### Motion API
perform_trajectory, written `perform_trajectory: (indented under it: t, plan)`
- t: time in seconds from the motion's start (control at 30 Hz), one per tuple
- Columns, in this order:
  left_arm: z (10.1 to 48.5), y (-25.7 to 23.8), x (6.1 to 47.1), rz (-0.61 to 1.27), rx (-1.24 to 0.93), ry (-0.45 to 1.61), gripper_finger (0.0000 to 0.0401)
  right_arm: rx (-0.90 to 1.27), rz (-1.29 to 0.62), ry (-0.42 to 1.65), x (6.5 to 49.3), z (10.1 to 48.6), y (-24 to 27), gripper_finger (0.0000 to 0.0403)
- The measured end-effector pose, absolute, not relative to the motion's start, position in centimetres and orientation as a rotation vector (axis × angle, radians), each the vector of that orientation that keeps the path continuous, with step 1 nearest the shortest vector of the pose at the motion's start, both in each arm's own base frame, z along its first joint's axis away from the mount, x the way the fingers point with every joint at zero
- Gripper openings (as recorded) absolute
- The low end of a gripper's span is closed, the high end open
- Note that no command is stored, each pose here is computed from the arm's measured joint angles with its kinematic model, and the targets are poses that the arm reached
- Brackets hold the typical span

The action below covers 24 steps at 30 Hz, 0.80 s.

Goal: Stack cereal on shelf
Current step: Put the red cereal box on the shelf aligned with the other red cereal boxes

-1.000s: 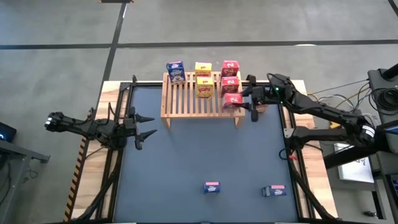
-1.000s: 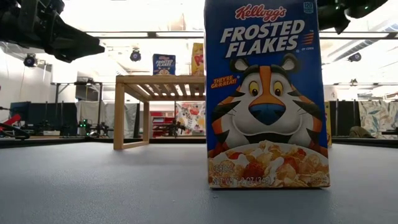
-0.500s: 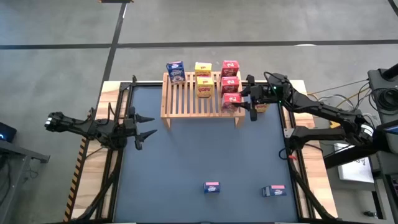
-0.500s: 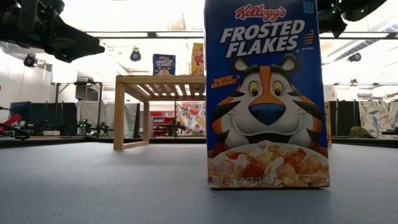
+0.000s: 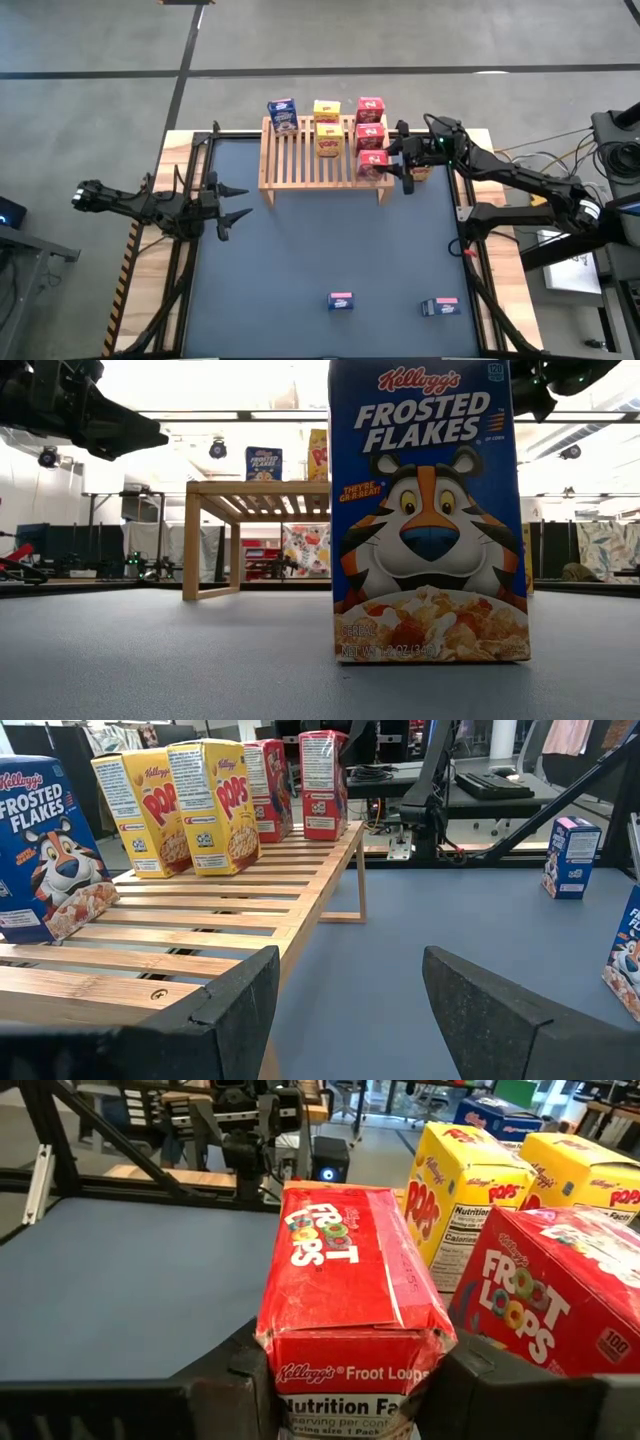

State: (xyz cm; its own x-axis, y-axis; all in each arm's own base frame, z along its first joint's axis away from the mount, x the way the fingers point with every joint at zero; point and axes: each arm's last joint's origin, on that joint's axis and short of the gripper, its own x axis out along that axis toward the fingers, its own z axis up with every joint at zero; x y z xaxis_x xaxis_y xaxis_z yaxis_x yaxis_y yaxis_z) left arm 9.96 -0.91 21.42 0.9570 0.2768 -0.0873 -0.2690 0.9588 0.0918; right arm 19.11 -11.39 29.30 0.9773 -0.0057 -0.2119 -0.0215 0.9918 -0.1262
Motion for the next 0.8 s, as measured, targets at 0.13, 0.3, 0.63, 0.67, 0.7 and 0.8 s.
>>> perform_trajectory:
  t: [0.13,0.3,0.63,0.67,0.7,0.8]
  plan:
    - [21.42,-0.91,9.96,0.277,0.079,0.100,0.0231,-0.115,0.032,0.211,19.03,29.17,-11.69,0.0177]
    - [21.42,-0.91,9.96,0.277,0.079,0.100,0.0231,-0.100,0.028,0.216,19.04,29.01,-11.94,0.0208]
    - [21.42,-0.91,9.96,0.277,0.079,0.100,0.0231,-0.084,0.014,0.237,18.75,29.33,-12.00,0.0228]
    - [21.42,-0.91,9.96,0.277,0.079,0.100,0.0231,-0.082,0.011,0.240,18.67,29.33,-12.03,0.0228]
    - [21.42,-0.91,9.96,0.277,0.079,0.100,0.0231,-0.079,0.008,0.243,18.56,29.33,-12.05,0.0228]
    - [21.42,-0.91,9.96,0.277,0.079,0.100,0.0231,-0.073,-0.006,0.250,18.17,29.39,-12.15,0.0228]
